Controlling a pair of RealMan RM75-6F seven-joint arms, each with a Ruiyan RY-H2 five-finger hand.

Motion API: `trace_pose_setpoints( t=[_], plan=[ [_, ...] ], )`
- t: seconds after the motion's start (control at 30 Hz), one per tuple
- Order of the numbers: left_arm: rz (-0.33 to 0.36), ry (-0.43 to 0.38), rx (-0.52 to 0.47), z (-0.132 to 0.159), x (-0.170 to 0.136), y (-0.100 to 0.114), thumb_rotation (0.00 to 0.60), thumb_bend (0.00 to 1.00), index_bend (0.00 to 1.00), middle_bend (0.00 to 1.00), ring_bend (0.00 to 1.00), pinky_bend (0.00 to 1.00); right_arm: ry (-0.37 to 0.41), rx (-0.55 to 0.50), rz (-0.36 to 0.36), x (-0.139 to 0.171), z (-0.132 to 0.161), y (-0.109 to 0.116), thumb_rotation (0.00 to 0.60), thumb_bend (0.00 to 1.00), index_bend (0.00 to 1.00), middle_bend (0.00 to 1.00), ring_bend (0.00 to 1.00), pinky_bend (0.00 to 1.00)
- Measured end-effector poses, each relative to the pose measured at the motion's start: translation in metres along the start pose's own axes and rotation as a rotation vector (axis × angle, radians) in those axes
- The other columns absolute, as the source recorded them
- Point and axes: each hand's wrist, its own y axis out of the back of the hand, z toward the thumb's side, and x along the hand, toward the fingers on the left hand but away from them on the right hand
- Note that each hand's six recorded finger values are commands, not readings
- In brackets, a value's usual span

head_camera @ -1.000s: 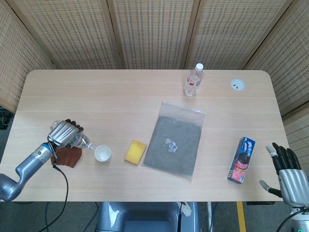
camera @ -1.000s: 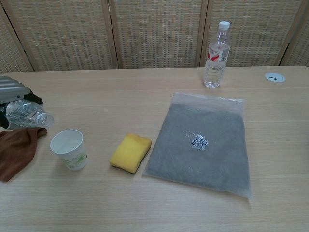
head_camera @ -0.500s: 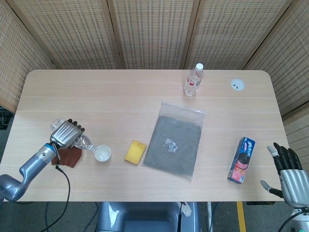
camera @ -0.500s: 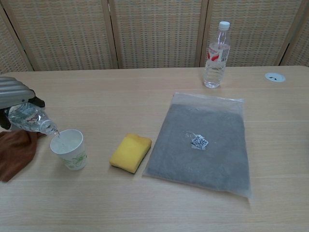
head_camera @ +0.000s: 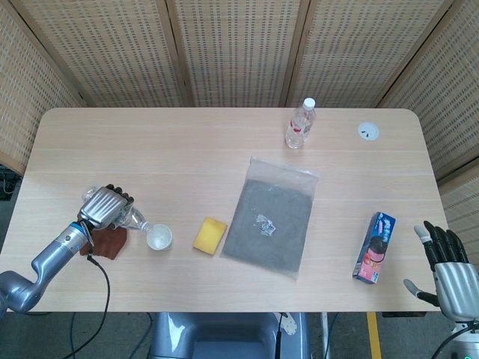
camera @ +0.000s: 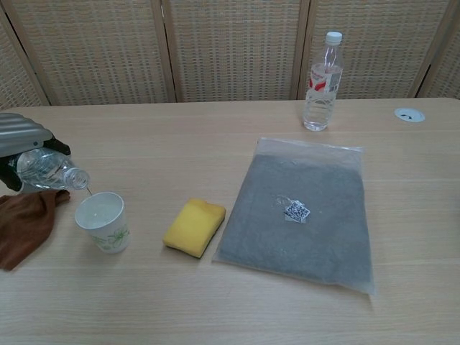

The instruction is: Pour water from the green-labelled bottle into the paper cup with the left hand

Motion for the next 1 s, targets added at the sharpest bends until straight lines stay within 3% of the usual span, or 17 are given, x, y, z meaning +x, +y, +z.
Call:
trace_pose_setpoints(
  t=[0.23, 0.43, 0.63, 0.87, 1.0],
  plan=[
    [0.024, -0.001, -0.153, -0.005, -0.005, 0.003, 0.6, 0.61, 0.71, 0.57, 0.34, 0.35, 0.0, 0.002, 0.004, -0.001, 0.0, -0.001, 0.6, 0.0, 0.0, 0.0, 0.0, 0.0],
    [0.062, 0.02, -0.379, -0.014, -0.008, 0.009, 0.6, 0.61, 0.7, 0.57, 0.34, 0.35, 0.002, 0.001, 0.007, -0.001, 0.001, -0.002, 0.6, 0.0, 0.0, 0.0, 0.0, 0.0],
    [0.132, 0.055, -0.699, -0.024, -0.006, 0.021, 0.6, 0.61, 0.68, 0.57, 0.34, 0.32, 0.005, 0.003, 0.012, -0.001, 0.003, -0.003, 0.6, 0.0, 0.0, 0.0, 0.0, 0.0],
    [0.273, 0.068, -1.14, -0.026, 0.01, 0.034, 0.6, 0.61, 0.63, 0.57, 0.34, 0.32, 0.003, 0.007, 0.02, -0.002, 0.003, -0.006, 0.6, 0.0, 0.0, 0.0, 0.0, 0.0],
    [0.328, 0.067, -1.286, -0.015, 0.02, 0.029, 0.6, 0.61, 0.63, 0.57, 0.34, 0.32, -0.004, 0.003, 0.021, -0.003, 0.001, -0.006, 0.6, 0.0, 0.0, 0.0, 0.0, 0.0]
  ],
)
